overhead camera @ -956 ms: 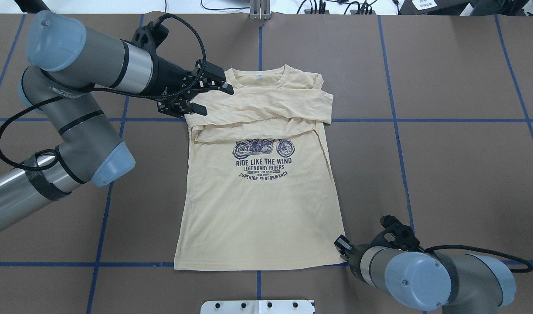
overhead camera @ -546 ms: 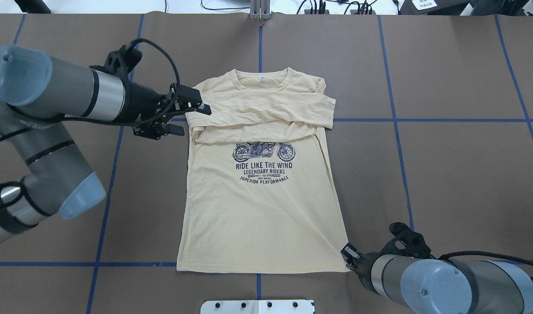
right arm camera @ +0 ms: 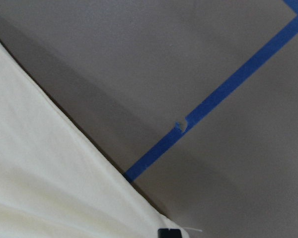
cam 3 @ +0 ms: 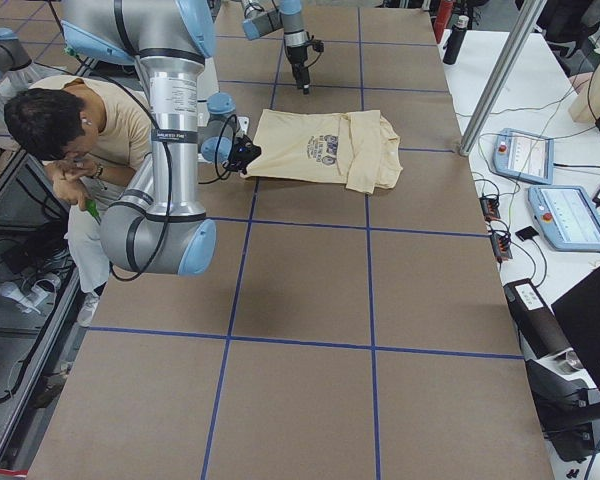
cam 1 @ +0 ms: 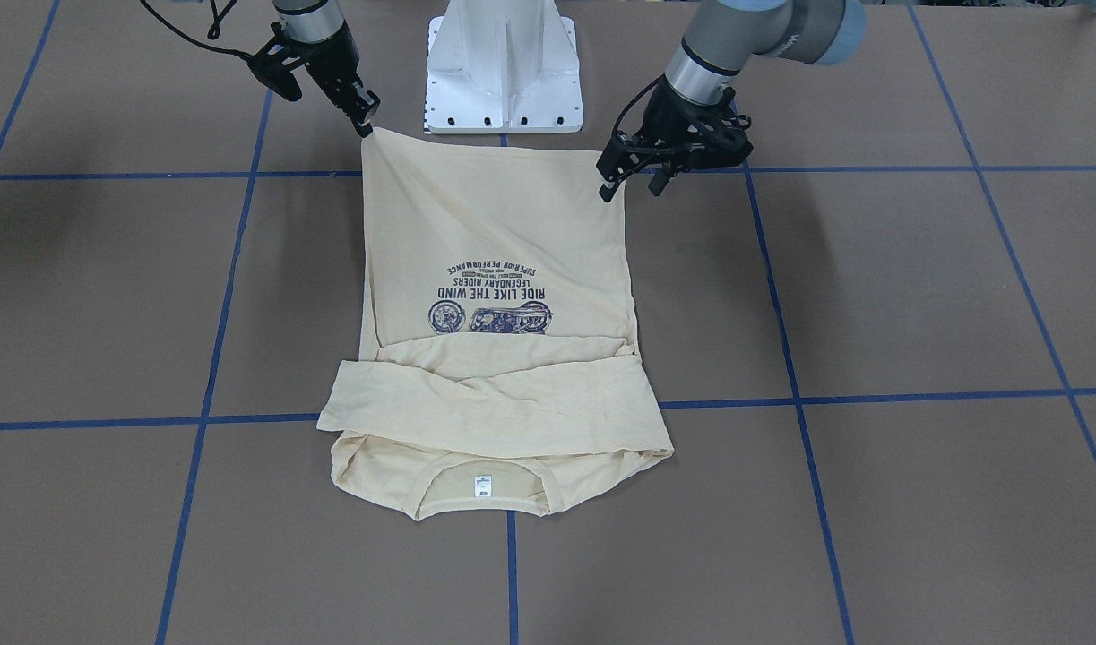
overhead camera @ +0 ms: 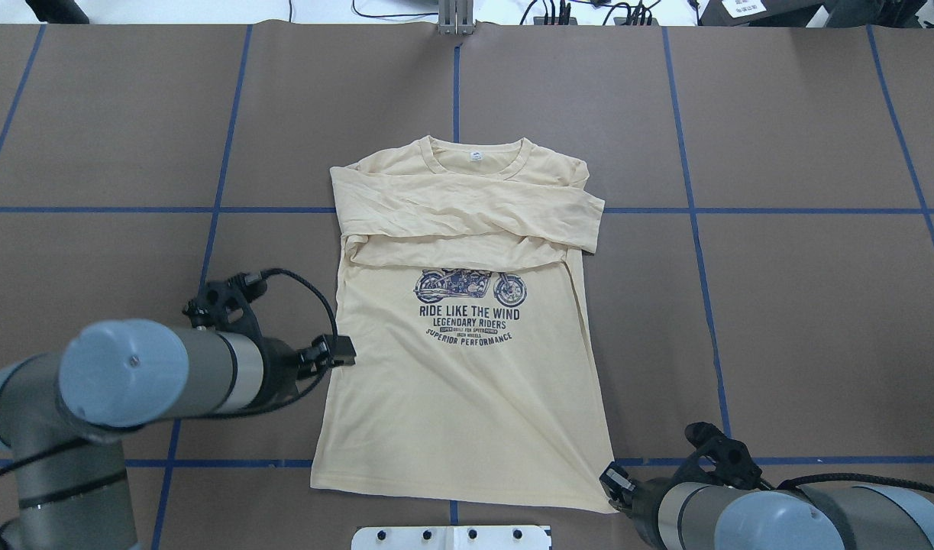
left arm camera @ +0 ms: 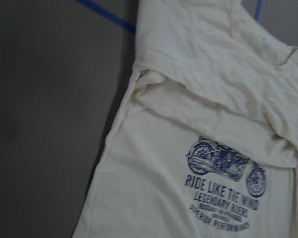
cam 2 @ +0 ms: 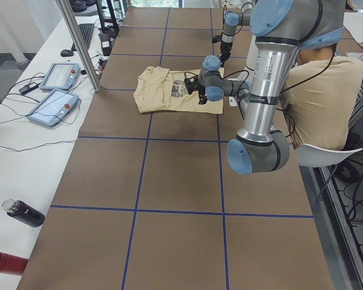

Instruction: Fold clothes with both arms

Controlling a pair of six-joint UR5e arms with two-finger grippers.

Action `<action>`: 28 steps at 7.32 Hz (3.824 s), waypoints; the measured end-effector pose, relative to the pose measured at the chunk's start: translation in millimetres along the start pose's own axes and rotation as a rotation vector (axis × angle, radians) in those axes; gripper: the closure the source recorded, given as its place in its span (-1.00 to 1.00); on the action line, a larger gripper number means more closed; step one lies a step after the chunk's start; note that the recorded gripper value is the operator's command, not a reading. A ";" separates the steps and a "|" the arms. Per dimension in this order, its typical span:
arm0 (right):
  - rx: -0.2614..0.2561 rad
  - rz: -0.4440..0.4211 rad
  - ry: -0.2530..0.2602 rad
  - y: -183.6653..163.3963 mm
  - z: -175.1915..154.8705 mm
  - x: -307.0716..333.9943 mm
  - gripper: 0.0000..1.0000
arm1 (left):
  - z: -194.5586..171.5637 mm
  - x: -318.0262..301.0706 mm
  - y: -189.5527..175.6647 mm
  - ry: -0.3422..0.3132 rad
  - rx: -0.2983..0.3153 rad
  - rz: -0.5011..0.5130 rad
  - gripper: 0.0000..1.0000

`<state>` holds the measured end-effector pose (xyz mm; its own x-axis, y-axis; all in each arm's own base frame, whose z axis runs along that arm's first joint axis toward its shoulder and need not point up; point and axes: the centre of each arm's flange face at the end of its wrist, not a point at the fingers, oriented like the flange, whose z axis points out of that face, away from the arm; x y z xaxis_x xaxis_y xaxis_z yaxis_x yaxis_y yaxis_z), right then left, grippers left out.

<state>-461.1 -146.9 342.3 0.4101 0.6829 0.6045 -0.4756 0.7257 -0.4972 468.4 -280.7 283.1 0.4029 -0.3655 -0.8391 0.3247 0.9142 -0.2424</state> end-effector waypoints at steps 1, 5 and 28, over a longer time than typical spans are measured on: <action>0.000 -0.002 0.001 0.7 -0.1 1.0 1.00 | 14.4 -11.7 34.9 -0.047 -0.017 -0.007 -0.82; 0.001 -0.002 0.001 0.3 -0.2 1.3 1.00 | 45.1 -46.9 83.7 -0.147 -0.048 0.001 -0.51; 0.001 -0.001 -0.005 -0.1 -3.4 0.6 1.00 | 45.6 -54.0 108.0 -0.204 -0.070 -0.039 0.00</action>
<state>-458.2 -146.2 340.6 0.4066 0.6816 0.6084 -0.4759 0.7265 -0.4957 520.8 -170.3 324.5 0.5579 -0.4225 -0.7143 0.2865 0.9059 -0.3119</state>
